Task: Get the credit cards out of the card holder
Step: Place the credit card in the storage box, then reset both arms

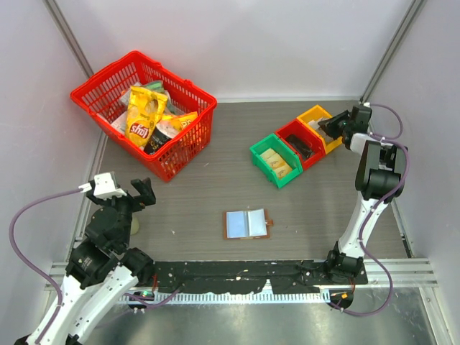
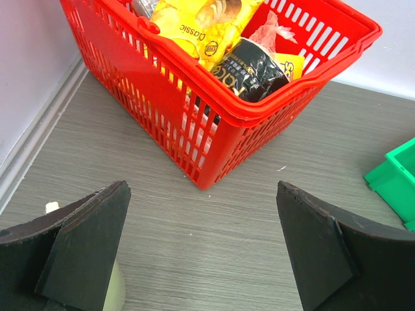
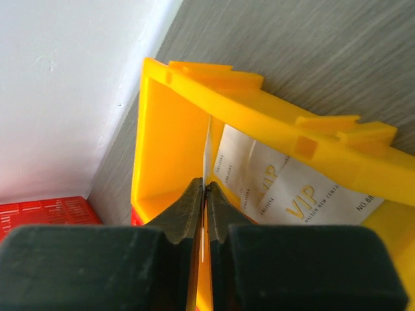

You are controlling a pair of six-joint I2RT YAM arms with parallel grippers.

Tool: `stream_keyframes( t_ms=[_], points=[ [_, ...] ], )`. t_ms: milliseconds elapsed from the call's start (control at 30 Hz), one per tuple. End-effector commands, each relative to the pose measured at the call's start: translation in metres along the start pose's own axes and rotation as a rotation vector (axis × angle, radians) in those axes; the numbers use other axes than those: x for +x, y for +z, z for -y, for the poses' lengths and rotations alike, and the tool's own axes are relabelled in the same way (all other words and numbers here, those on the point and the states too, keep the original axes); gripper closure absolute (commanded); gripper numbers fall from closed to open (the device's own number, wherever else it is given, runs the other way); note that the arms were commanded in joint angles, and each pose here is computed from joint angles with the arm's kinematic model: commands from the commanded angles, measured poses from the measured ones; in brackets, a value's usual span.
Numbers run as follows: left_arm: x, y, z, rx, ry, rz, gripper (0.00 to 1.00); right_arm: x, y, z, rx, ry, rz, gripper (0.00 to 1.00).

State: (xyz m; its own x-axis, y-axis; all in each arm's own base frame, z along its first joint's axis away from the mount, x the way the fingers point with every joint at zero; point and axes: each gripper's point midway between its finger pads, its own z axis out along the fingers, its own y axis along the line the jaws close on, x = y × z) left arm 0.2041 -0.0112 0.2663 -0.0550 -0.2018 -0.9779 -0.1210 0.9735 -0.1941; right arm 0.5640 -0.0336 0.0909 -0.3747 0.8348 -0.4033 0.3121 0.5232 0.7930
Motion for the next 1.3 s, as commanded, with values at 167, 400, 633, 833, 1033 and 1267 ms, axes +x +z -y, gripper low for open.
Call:
stream_keyframes(
  t_ms=[167,400,633,833,1033,1267],
  points=[
    [-0.005,0.003,0.004,0.011,-0.016,0.019,0.0,-0.009,-0.019,-0.004,0.074,-0.005,0.009,0.61],
    [-0.007,0.002,0.0,-0.006,-0.026,0.03,0.0,-0.021,-0.063,-0.01,0.168,-0.103,0.077,0.4],
    [-0.017,-0.004,-0.017,-0.069,-0.059,0.072,0.0,-0.028,-0.143,-0.029,0.218,-0.228,0.191,0.34],
    [-0.033,-0.019,-0.036,-0.112,-0.126,0.17,0.0,-0.023,-0.249,-0.062,0.177,-0.392,0.333,0.28],
    [-0.044,-0.032,-0.052,-0.149,-0.175,0.244,0.0,0.002,-0.342,-0.09,0.073,-0.516,0.452,0.25],
    [-0.051,-0.042,-0.065,-0.193,-0.247,0.305,0.0,0.017,-0.413,-0.094,0.032,-0.616,0.656,0.23]
  ],
)
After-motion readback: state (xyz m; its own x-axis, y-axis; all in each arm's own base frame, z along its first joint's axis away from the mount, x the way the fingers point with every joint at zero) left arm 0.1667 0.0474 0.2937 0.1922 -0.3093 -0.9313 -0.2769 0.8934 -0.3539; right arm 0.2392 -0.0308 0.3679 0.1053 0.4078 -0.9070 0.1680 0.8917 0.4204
